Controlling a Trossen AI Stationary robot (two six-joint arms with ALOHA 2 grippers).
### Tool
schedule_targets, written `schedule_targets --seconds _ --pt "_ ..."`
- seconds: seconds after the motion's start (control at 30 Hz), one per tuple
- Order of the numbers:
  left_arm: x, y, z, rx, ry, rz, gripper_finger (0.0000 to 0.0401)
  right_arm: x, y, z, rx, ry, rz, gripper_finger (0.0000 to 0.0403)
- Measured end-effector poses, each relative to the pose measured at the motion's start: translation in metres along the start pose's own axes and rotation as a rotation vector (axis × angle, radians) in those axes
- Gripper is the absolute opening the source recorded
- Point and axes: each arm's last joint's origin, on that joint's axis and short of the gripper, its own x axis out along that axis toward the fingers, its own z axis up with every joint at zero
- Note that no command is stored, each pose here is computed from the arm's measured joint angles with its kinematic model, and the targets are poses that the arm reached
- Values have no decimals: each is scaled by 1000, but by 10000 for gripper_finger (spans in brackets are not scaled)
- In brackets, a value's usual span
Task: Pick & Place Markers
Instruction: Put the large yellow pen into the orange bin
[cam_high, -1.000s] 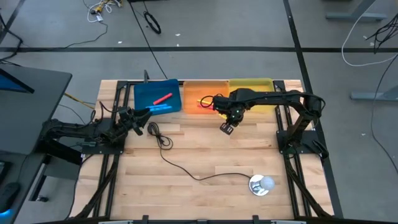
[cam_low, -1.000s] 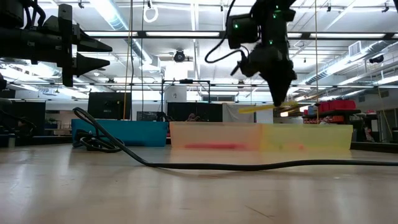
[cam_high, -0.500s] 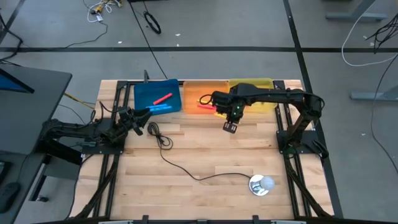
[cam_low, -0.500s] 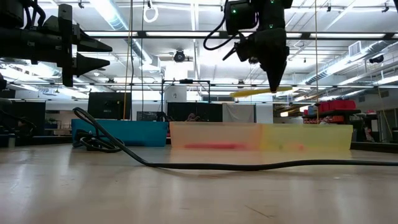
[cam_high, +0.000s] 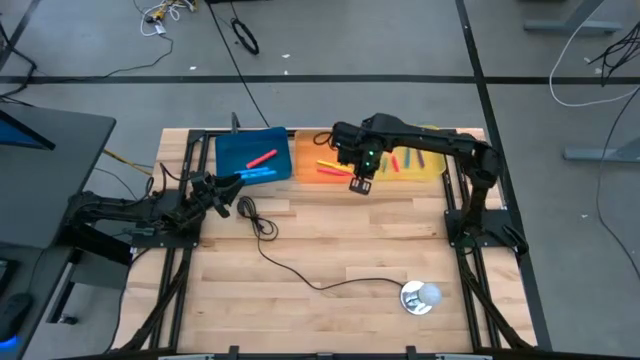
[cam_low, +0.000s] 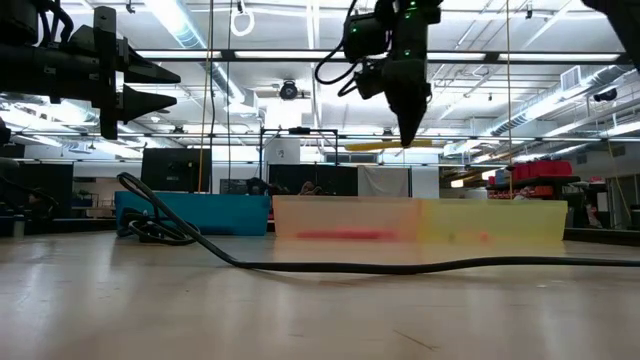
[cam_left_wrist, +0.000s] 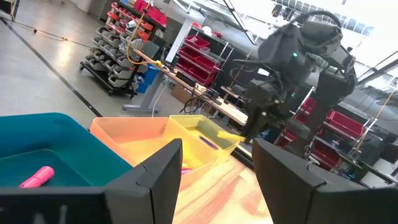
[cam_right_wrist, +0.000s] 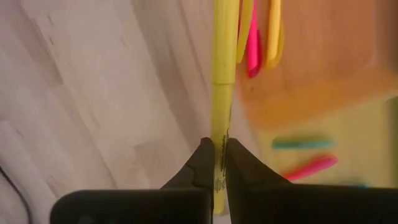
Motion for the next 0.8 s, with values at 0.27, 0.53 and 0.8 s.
schedule_targets --seconds 0.27,0.53,0.8 --pt "0 0 0 0 0 0 200 4 -30 36 -78 -28 -59 10" --pt "0 0 0 0 0 0 200 23 -65 68 -152 -6 -99 10" --pt "0 0 0 0 0 0 200 35 -89 80 -141 14 -144 10"
